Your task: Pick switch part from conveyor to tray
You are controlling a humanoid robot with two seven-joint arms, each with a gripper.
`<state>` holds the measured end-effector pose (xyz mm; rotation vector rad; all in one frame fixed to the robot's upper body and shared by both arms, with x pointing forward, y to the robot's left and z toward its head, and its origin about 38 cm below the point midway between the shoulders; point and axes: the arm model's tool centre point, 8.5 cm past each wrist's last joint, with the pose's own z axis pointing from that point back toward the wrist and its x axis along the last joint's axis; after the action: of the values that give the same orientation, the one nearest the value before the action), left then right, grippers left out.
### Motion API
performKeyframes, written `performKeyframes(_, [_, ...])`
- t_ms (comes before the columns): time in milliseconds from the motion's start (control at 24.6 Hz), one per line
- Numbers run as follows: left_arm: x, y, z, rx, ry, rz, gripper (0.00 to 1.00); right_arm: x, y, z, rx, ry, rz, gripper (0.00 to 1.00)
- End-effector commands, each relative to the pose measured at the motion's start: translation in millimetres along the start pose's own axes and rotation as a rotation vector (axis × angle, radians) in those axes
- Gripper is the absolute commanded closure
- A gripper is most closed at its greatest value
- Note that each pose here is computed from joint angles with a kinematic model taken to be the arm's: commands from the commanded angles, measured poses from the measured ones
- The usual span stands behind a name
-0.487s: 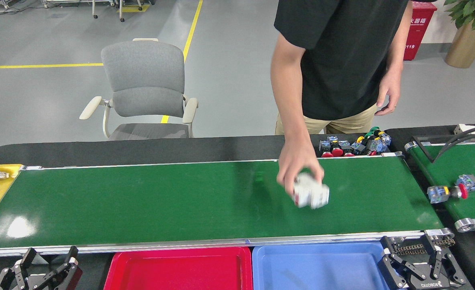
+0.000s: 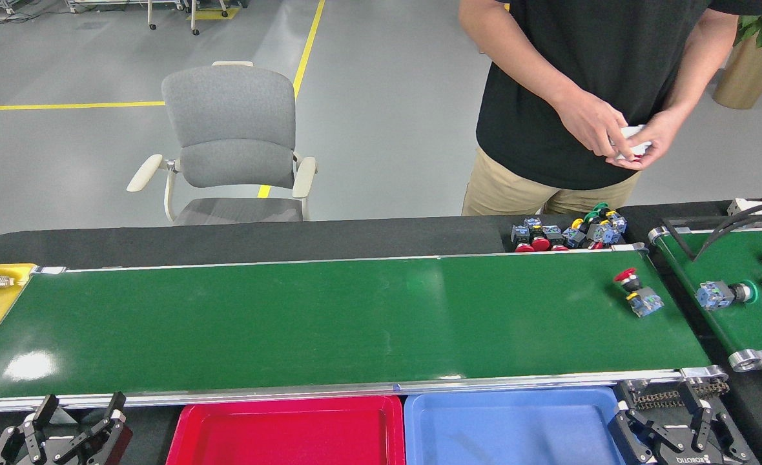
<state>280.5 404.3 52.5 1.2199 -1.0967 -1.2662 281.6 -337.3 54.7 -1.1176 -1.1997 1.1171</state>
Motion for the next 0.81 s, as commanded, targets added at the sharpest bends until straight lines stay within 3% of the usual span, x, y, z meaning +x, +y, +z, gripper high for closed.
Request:
performKeyframes(0, [-3.6, 10.3, -5.2, 0.04, 0.006, -0.002, 0.0, -4.3, -6.7, -8.8, 0.005, 0.028, 0.013, 0.02])
performKeyframes(162, [-8.1, 13.4, -7.3, 0.049, 0.017, -0.003, 0.0, -2.1, -15.9, -40.2, 0.014, 0.03, 0.0, 0.02])
performKeyframes(325, [-6.2, 16.3, -11.1, 0.058, 0.011, -0.003, 0.0, -0.2, -17.9, -69.9, 0.029, 0.064, 0.028, 0.02])
performKeyframes(447, [-7.0, 17.8, -13.8, 0.061, 0.013, -0.005, 0.0, 6.4, -7.0, -78.5, 0.063, 0.053, 0.024, 0.02])
performKeyframes(771, [-9.8, 18.5, -18.8, 0.062, 0.018, -0.005, 0.0, 1.5, -8.3, -101.6, 0.099, 0.048, 0.031, 0.02])
